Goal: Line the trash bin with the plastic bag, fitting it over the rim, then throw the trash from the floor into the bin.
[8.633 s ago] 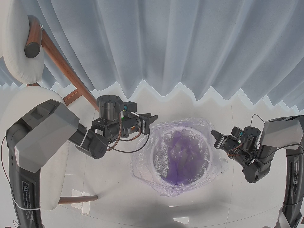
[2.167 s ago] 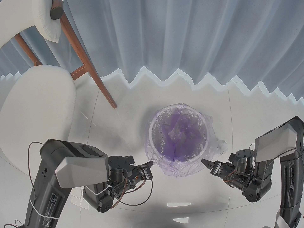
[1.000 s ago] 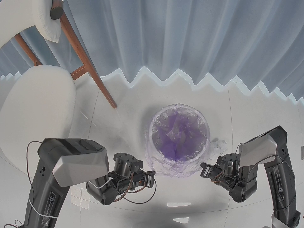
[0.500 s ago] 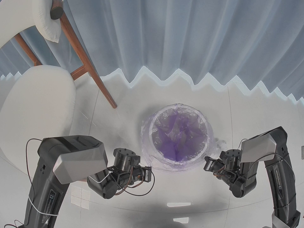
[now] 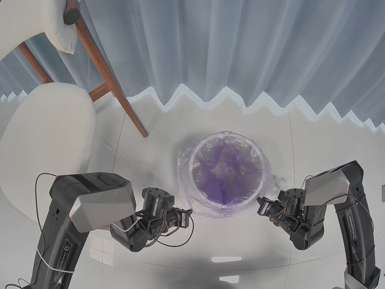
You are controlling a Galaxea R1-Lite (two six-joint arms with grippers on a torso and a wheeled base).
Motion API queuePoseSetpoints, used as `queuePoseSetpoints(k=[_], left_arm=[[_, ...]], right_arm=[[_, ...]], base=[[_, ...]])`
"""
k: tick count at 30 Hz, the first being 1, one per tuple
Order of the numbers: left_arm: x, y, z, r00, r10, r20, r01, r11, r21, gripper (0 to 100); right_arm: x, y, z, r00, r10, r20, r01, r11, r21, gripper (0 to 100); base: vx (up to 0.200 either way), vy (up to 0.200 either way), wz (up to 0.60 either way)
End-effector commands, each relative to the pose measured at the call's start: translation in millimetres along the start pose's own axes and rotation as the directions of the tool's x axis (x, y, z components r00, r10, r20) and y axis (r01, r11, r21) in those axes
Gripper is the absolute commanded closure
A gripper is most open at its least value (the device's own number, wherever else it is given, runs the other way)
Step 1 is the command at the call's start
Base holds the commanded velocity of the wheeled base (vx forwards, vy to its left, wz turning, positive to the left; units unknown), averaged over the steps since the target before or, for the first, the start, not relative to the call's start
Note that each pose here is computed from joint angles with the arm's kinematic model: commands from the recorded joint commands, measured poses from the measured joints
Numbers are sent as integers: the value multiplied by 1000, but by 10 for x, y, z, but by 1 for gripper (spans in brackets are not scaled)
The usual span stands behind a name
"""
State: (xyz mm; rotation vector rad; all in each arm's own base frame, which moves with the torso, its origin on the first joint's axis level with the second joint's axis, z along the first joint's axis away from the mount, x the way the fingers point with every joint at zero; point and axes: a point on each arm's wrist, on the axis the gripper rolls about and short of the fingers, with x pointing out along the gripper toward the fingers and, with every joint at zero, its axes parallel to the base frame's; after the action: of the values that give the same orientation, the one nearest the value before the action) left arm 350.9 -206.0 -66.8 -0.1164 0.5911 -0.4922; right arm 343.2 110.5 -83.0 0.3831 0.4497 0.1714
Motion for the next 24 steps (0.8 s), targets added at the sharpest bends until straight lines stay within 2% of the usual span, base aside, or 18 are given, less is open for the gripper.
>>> queuePoseSetpoints(k=[1, 4, 9, 11, 13, 15, 16, 17, 18, 19, 20, 21, 24], left_arm=[[-297, -37, 103, 998, -24, 50, 24, 1000, 0, 0], [-586, 19, 22, 999, -13, 51, 13, 1000, -5, 0], [-1298, 55, -95, 994, -55, 92, 56, 998, -4, 0], [-1463, 71, -74, 995, -60, 79, 61, 998, -8, 0], [-1769, 94, 108, 986, -91, 140, 96, 995, -31, 0], [-1944, 133, 314, 966, -101, 236, 114, 993, -40, 0], [-1944, 133, 314, 966, -101, 236, 114, 993, -40, 0], [-2097, 124, 470, 943, -108, 315, 125, 992, -34, 0], [-2157, 109, 517, 934, -113, 340, 131, 991, -31, 0], [-2308, 52, 627, 907, -133, 400, 151, 988, -14, 0], [-2351, 33, 649, 899, -139, 415, 156, 988, -7, 0], [-2432, 4, 694, 883, -148, 446, 162, 987, 7, 0], [-2556, -28, 734, 862, -154, 484, 159, 987, 31, 0]], right_arm=[[-282, 112, 190, 1000, 12, 17, -13, 999, 35, 0], [-573, 166, 315, 1000, 16, 7, -16, 997, 77, 0], [-1261, 134, 396, 998, -5, -69, 12, 996, 90, 0], [-1444, 96, 421, 997, -17, -82, 25, 995, 97, 0], [-1714, -7, 498, 996, -57, -71, 65, 991, 115, 0], [-1795, -69, 582, 995, -91, -30, 94, 987, 133, 0], [-1795, -69, 582, 995, -91, -30, 94, 987, 133, 0], [-1809, -179, 627, 988, -151, -8, 151, 978, 142, 0], [-1811, -226, 644, 985, -173, 1, 171, 975, 143, 0], [-1814, -324, 687, 977, -212, 19, 208, 970, 126, 0], [-1806, -390, 718, 971, -236, 31, 232, 967, 106, 0], [-1781, -482, 730, 965, -262, 29, 259, 962, 81, 0], [-1653, -671, 640, 960, -279, -33, 281, 959, 37, 0]], base=[[0, 0, 0], [0, 0, 0], [0, 0, 0], [0, 0, 0], [0, 0, 0], [0, 0, 0], [0, 0, 0], [0, 0, 0], [0, 0, 0], [0, 0, 0], [0, 0, 0], [0, 0, 0], [0, 0, 0]])
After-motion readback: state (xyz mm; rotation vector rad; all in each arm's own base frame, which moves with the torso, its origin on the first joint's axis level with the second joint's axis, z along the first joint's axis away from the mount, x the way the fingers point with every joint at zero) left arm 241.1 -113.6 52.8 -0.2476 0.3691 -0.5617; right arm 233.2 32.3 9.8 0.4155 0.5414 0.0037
